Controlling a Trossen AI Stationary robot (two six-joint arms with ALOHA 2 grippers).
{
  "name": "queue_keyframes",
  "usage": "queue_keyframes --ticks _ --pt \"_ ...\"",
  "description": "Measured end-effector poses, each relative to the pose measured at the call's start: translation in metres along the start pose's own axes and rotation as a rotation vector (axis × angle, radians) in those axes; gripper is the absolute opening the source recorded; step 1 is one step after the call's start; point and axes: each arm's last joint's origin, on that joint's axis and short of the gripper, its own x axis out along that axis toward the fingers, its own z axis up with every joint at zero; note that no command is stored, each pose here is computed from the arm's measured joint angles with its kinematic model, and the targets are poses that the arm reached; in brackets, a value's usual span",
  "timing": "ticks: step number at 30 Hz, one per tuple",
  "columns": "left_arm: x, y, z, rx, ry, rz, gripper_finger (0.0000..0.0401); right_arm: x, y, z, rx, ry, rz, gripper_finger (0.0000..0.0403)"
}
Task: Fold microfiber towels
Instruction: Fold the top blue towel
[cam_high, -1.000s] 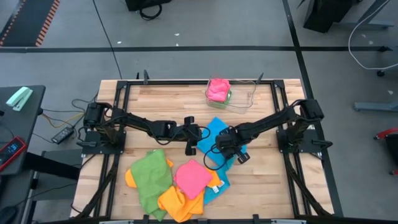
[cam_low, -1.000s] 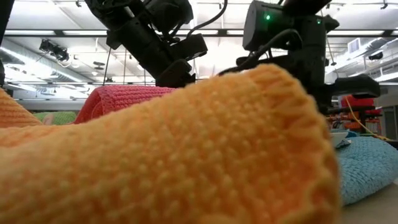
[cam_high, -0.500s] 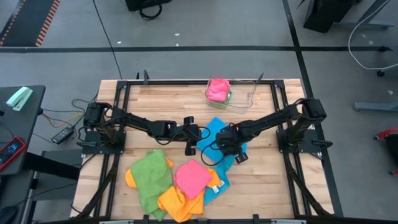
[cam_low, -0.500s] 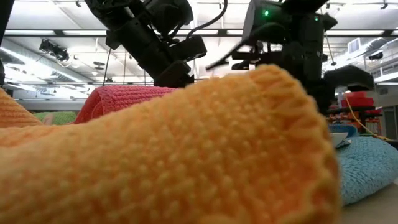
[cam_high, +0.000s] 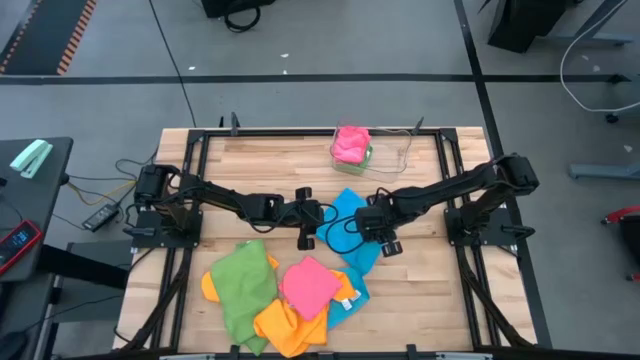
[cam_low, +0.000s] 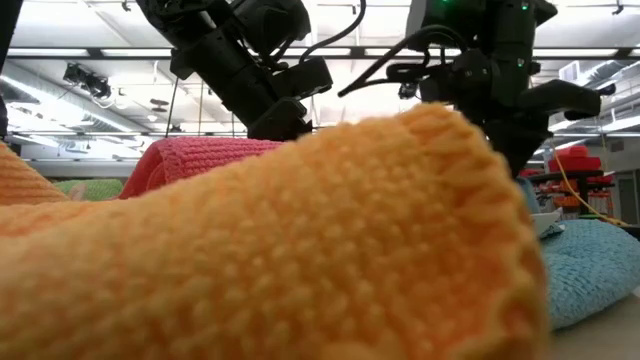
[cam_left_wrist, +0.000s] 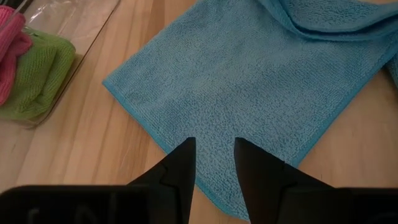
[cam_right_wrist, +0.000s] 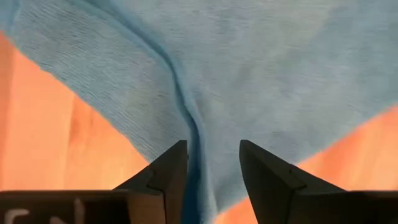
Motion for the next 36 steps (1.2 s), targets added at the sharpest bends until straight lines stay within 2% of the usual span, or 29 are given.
queue_keyframes --ticks 6,9,13,23,32,36 --pt "0.0 0.0 0.0 0.0 0.0 0.0 0.0125 -0.021 0.0 -0.001 -0.008 -0.106 -0.041 0.0159" --pt "0.0 0.0 0.0 0.0 0.0 0.0 0.0124 -0.024 0.007 0.003 -0.067 -0.153 -0.039 0.0159" --pt "0.0 0.0 0.0 0.0 0.001 0.001 0.0119 -0.011 0.012 0.006 -0.091 -0.163 -0.046 0.0159" --pt "0.0 0.0 0.0 0.0 0.005 0.0 0.0123 0.027 0.004 -0.015 0.011 -0.136 -0.067 0.0158" --pt "0.0 0.0 0.0 0.0 0.005 0.0 0.0115 0.026 0.0 -0.013 -0.017 -0.141 -0.086 0.0159" --pt "0.0 0.0 -0.001 0.001 0.005 0.0 0.0116 0.025 -0.012 -0.013 0.035 -0.137 -0.089 0.0159"
